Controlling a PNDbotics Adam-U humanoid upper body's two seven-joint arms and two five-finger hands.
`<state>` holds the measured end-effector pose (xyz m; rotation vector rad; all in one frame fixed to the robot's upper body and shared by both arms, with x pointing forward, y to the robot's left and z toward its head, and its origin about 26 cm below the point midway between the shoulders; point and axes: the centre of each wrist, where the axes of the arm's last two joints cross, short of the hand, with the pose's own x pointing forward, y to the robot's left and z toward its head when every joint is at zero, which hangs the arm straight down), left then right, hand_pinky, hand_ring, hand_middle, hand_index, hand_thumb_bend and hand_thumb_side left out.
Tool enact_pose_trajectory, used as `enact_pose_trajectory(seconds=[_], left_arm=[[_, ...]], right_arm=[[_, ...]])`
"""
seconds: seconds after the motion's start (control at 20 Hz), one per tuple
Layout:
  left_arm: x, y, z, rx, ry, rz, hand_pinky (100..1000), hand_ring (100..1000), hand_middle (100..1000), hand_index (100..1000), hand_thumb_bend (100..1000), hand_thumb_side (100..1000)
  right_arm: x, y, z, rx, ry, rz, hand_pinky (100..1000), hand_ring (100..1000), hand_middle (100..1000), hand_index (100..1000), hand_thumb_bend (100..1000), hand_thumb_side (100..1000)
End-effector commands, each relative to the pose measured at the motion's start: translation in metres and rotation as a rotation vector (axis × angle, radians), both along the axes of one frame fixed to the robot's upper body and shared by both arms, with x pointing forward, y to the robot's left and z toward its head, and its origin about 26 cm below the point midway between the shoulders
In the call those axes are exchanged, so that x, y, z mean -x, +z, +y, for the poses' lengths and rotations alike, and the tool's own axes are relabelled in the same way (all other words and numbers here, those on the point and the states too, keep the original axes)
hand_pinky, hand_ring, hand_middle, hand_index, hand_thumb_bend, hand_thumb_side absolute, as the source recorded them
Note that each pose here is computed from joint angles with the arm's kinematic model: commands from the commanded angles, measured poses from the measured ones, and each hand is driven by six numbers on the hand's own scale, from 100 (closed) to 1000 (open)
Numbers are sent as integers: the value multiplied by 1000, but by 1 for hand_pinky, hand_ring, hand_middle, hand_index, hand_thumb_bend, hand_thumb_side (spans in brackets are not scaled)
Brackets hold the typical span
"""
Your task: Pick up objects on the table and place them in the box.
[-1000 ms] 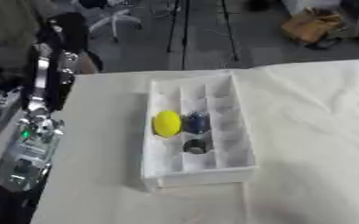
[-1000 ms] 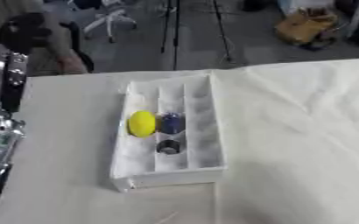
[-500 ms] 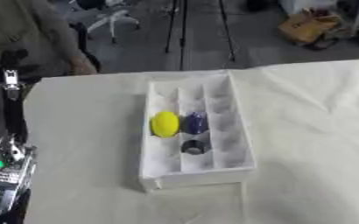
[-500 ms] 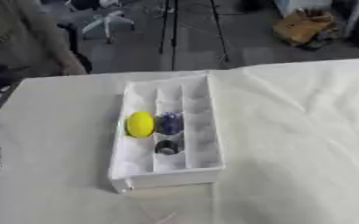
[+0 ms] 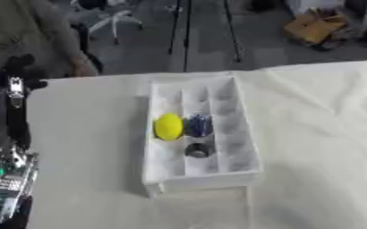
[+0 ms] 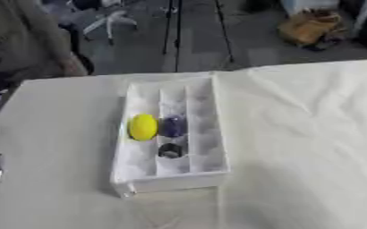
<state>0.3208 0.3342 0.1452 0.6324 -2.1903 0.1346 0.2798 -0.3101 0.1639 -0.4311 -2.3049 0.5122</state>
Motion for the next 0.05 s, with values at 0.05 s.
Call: enact_pose_trajectory(seconds=[0.05], left_arm=[[4, 10, 3, -19, 1, -38, 668, 684, 756, 803, 528, 962]], right_arm=[[2, 11, -1, 25, 2, -41, 674, 561, 663, 869, 315, 648]])
